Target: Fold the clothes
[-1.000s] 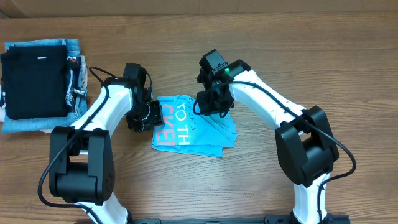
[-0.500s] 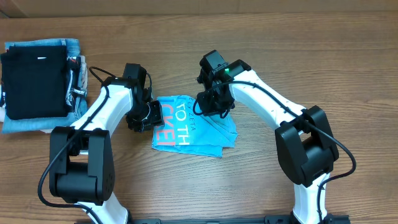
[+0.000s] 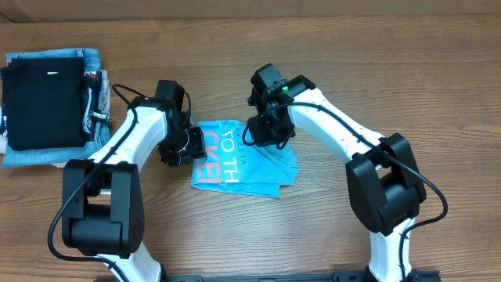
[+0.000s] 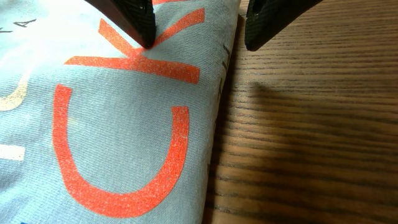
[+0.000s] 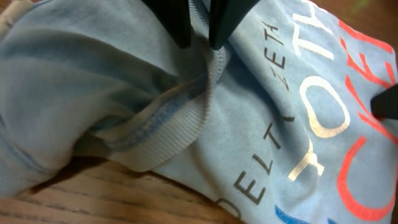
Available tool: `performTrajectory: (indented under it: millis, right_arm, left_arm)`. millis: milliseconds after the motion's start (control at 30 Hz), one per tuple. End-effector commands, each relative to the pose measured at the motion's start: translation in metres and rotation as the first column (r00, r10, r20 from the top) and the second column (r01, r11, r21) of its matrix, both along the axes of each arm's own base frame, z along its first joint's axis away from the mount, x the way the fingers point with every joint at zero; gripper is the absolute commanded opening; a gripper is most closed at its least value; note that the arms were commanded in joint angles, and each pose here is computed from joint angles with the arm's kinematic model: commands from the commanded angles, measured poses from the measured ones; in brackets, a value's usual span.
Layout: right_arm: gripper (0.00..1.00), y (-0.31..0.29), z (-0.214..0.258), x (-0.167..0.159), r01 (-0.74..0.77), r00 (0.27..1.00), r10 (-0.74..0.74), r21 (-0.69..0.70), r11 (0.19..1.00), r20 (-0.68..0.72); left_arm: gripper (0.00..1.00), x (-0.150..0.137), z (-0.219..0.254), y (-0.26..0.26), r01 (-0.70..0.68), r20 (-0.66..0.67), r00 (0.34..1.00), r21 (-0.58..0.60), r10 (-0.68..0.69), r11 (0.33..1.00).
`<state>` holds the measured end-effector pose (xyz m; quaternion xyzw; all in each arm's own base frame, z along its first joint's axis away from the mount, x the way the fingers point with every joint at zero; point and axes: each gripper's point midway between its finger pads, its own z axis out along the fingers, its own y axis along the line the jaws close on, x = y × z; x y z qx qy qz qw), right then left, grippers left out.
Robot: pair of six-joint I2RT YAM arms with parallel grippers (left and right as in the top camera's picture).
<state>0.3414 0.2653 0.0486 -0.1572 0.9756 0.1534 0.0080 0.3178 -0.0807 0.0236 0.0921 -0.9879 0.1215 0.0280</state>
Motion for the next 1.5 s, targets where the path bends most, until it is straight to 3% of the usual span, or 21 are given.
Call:
performTrajectory:
  millis: [0, 167, 467, 900, 1167, 1467]
  right_arm:
    - [0.09, 0.009, -0.005, -0.005, -0.021, 1.000, 0.021, 0.001, 1.000, -0.011]
    - [0.04, 0.004, -0.008, -0.007, -0.015, 1.000, 0.015, -0.031, 0.999, -0.019]
    - [0.04, -0.080, 0.005, 0.013, 0.299, 0.953, -0.298, -0.274, 0.914, 0.046]
    - [0.04, -0.091, 0.003, -0.020, 0.245, 0.957, -0.285, -0.360, 0.900, -0.061]
    - [0.04, -0.101, 0.005, -0.033, 0.290, 0.931, -0.356, -0.423, 0.858, -0.084]
    - [0.12, -0.113, 0.009, -0.022, 0.320, 0.931, -0.366, -0.457, 0.830, -0.011]
  left_arm:
    - [0.50, -0.003, 0.003, -0.004, 0.031, 0.012, 0.999, -0.002, -0.031, 1.000]
    - [0.50, -0.003, 0.003, -0.004, 0.031, 0.012, 0.999, -0.003, -0.031, 1.000]
    - [0.50, -0.003, 0.003, -0.004, 0.031, 0.009, 0.999, -0.002, -0.031, 1.000]
    - [0.49, -0.004, 0.004, -0.004, 0.031, 0.007, 1.000, -0.007, -0.031, 1.000]
    - [0.49, 0.006, 0.014, -0.034, 0.039, 0.048, 0.998, -0.184, -0.030, 0.982]
    - [0.48, 0.018, 0.041, -0.059, 0.063, 0.096, 0.995, -0.336, -0.033, 0.940]
